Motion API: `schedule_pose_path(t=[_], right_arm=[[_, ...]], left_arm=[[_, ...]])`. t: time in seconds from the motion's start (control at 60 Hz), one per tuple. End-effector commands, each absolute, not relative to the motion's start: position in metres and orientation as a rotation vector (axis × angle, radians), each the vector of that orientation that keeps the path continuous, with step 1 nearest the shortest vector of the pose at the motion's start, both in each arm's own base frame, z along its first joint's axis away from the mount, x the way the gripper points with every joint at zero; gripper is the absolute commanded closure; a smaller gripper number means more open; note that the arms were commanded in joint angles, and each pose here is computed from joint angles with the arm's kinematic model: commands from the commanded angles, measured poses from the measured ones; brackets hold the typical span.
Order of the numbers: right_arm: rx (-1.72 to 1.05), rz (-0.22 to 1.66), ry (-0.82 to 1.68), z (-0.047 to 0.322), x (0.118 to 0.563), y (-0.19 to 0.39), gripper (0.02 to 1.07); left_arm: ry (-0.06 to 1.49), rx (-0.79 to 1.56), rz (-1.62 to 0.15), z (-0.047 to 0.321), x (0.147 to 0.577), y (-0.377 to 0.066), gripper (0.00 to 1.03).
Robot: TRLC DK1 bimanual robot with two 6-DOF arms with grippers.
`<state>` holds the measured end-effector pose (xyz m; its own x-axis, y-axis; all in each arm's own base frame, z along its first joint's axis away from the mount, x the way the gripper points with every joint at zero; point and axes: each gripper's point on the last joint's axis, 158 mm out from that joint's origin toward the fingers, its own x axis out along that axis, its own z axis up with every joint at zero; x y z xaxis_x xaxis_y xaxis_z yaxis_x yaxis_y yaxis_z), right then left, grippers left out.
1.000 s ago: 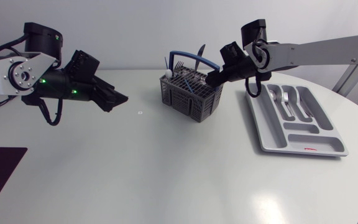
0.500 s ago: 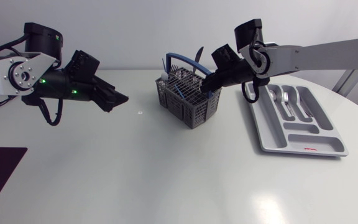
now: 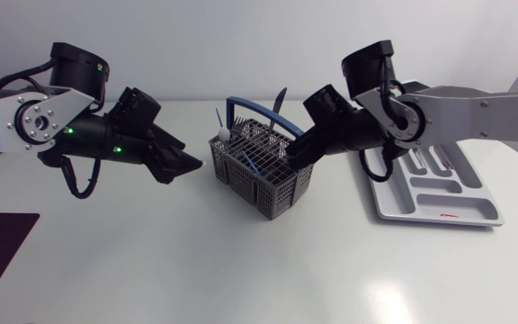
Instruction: Unload the cutlery basket into the drawer organizer.
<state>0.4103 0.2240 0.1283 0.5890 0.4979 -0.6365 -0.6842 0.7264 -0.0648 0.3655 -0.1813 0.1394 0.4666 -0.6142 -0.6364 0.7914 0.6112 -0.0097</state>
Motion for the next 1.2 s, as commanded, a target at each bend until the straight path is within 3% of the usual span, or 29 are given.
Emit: schedule_pose_path(t=[0.0,0.033,0.267,0.6,0.883,1.083,1.183], right_arm=[[-0.309,0.685,0.600,0.149,0.399,0.216,0.11],[-0.301,0.680,0.594,0.155,0.395,0.212,0.07],[-0.259,0.689,0.574,0.174,0.357,0.188,0.07],[-0.231,0.743,0.600,0.158,0.305,0.171,0.07],[-0.243,0.762,0.630,0.140,0.287,0.169,0.07],[-0.244,0.766,0.628,0.137,0.282,0.169,0.07],[-0.244,0.768,0.631,0.135,0.281,0.169,0.07]], left_arm=[[0.638,0.330,-0.937,0.143,0.354,-0.195,0.12],[0.641,0.330,-0.953,0.145,0.352,-0.200,0.12],[0.697,0.312,-1.047,0.160,0.347,-0.230,0.12],[0.863,0.274,-1.125,0.160,0.371,-0.260,0.14],[0.891,0.275,-1.150,0.151,0.378,-0.273,0.17],[0.912,0.277,-1.159,0.140,0.383,-0.280,0.28],[0.927,0.281,-1.143,0.134,0.385,-0.279,0.45]])
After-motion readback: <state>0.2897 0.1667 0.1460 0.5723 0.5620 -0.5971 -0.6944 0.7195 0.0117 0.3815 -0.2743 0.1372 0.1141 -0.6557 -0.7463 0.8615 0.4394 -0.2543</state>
